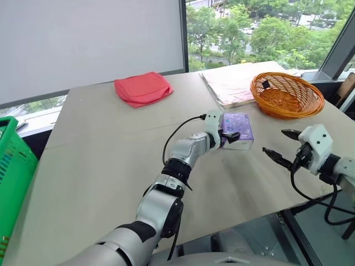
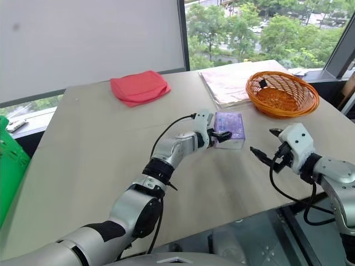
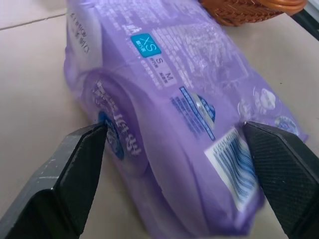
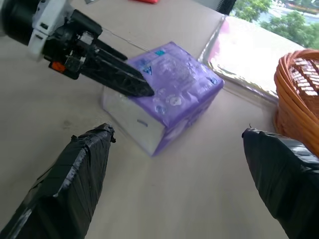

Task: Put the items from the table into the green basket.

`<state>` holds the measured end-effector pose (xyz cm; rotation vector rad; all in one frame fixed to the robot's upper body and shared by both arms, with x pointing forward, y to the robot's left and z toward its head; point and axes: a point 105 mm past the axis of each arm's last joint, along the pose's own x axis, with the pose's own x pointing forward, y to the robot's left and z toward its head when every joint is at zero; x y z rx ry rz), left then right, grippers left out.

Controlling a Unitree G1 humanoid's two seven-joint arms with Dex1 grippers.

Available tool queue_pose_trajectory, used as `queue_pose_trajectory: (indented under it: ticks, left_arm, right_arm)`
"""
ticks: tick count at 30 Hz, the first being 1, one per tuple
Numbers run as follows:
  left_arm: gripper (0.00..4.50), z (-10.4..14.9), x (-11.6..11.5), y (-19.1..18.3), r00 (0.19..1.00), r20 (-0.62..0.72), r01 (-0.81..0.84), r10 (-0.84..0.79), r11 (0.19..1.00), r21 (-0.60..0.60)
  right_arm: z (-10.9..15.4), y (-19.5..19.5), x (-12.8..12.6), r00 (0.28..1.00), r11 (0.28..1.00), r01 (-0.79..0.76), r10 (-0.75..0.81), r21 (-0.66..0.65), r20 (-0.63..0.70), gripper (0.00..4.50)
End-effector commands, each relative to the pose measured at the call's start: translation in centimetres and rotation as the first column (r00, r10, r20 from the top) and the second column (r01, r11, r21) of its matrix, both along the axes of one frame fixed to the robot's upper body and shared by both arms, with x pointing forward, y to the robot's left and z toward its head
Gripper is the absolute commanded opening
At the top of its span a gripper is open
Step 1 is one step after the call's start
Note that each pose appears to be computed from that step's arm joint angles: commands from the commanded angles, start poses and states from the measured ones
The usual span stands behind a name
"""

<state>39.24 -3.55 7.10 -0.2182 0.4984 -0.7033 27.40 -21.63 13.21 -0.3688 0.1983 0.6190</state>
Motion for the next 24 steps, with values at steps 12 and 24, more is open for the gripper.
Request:
queue_pose_trajectory:
  ticks: [12,24]
  left_arm:
    - [0.34,2.3,2.0,-0.1,0.992,0.092,-0.091,0.091,0.996,0.004]
    - [0.34,17.0,3.3,26.5,0.635,0.575,-0.657,0.515,0.752,0.052]
  right_arm:
    - [2.1,1.5,-0.2,0.999,0.999,-0.041,0.04,0.031,0.033,4.5]
    - [6.3,10.6,0.7,0.889,0.84,-0.454,0.447,0.296,0.094,4.5]
